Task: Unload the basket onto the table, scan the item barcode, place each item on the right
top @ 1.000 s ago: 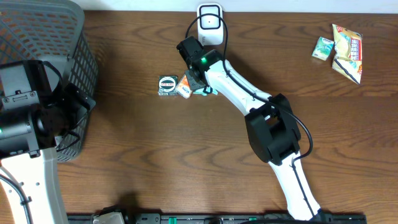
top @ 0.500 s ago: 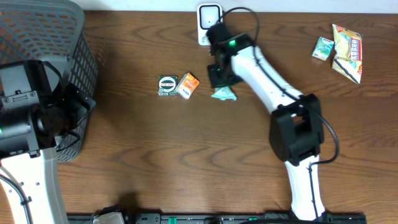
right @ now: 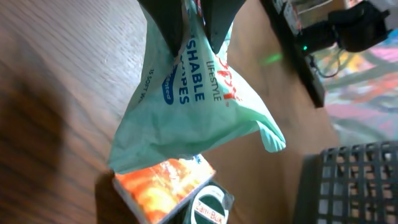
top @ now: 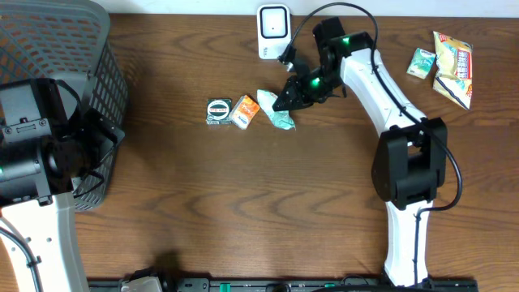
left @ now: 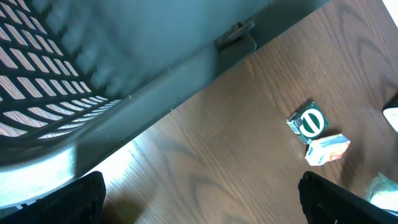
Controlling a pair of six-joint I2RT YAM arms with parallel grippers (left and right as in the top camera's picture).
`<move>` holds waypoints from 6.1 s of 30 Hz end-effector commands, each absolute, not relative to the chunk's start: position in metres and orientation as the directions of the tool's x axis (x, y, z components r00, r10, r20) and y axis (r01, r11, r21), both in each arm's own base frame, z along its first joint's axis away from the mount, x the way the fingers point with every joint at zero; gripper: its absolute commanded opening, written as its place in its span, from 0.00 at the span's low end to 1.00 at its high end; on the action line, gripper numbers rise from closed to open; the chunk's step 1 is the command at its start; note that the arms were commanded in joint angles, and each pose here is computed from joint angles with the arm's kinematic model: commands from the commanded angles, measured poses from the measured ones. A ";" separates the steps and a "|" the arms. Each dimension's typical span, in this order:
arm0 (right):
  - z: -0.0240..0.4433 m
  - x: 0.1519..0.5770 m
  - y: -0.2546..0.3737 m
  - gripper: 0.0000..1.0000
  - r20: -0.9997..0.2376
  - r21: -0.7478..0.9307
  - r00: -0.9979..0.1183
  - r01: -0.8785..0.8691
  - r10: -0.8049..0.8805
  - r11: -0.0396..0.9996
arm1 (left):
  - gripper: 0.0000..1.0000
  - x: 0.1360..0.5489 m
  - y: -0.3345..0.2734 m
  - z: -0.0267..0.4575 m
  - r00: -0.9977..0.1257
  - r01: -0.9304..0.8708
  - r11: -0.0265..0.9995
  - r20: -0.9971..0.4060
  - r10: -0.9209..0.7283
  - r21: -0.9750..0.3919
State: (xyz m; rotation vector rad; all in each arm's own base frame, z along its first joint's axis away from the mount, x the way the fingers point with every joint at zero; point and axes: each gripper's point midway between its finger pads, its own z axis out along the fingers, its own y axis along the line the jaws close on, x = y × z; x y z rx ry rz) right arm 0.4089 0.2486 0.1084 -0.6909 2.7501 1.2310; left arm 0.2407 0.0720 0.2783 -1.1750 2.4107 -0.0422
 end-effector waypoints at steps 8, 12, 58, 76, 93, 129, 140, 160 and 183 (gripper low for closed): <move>0.044 0.393 0.221 0.01 -0.048 0.787 -0.979 -0.160 -0.199 0.596 | 0.98 0.239 0.074 0.282 -0.519 -0.745 0.628 -0.396 -0.757 -0.225; 0.033 0.405 0.190 0.07 -0.015 0.759 -0.994 -0.083 -0.110 0.645 | 0.97 0.239 0.074 0.282 -0.519 -0.745 0.628 -0.396 -0.757 -0.225; 0.024 0.400 0.117 0.68 -0.252 -0.521 -0.968 0.139 0.004 0.842 | 0.98 0.239 0.074 0.282 -0.519 -0.745 0.628 -0.396 -0.757 -0.225; 0.033 0.414 0.193 0.01 -0.115 0.016 -0.981 -0.156 -0.153 0.988 | 0.97 0.239 0.074 0.282 -0.519 -0.745 0.628 -0.396 -0.757 -0.225; 0.048 0.399 0.186 0.01 -0.065 0.884 -0.996 -0.086 -0.062 0.459 | 0.97 0.239 0.074 0.282 -0.519 -0.745 0.628 -0.396 -0.757 -0.225; 0.015 0.407 0.139 0.01 0.011 0.586 -1.000 -0.015 -0.026 0.810 | 0.98 0.239 0.074 0.282 -0.519 -0.745 0.628 -0.396 -0.757 -0.225; 0.092 0.409 0.182 0.01 -0.075 0.830 -0.995 -0.095 -0.059 0.550 | 0.98 0.239 0.074 0.282 -0.519 -0.745 0.628 -0.396 -0.757 -0.225; 0.218 0.379 0.244 0.01 -0.356 0.898 -0.920 -0.385 -0.162 0.212 | 0.97 0.239 0.074 0.282 -0.519 -0.745 0.628 -0.396 -0.757 -0.225; 0.177 0.421 0.232 0.01 -0.375 0.770 -0.924 -0.358 -0.079 0.528 | 0.97 0.239 0.074 0.282 -0.519 -0.745 0.628 -0.396 -0.757 -0.225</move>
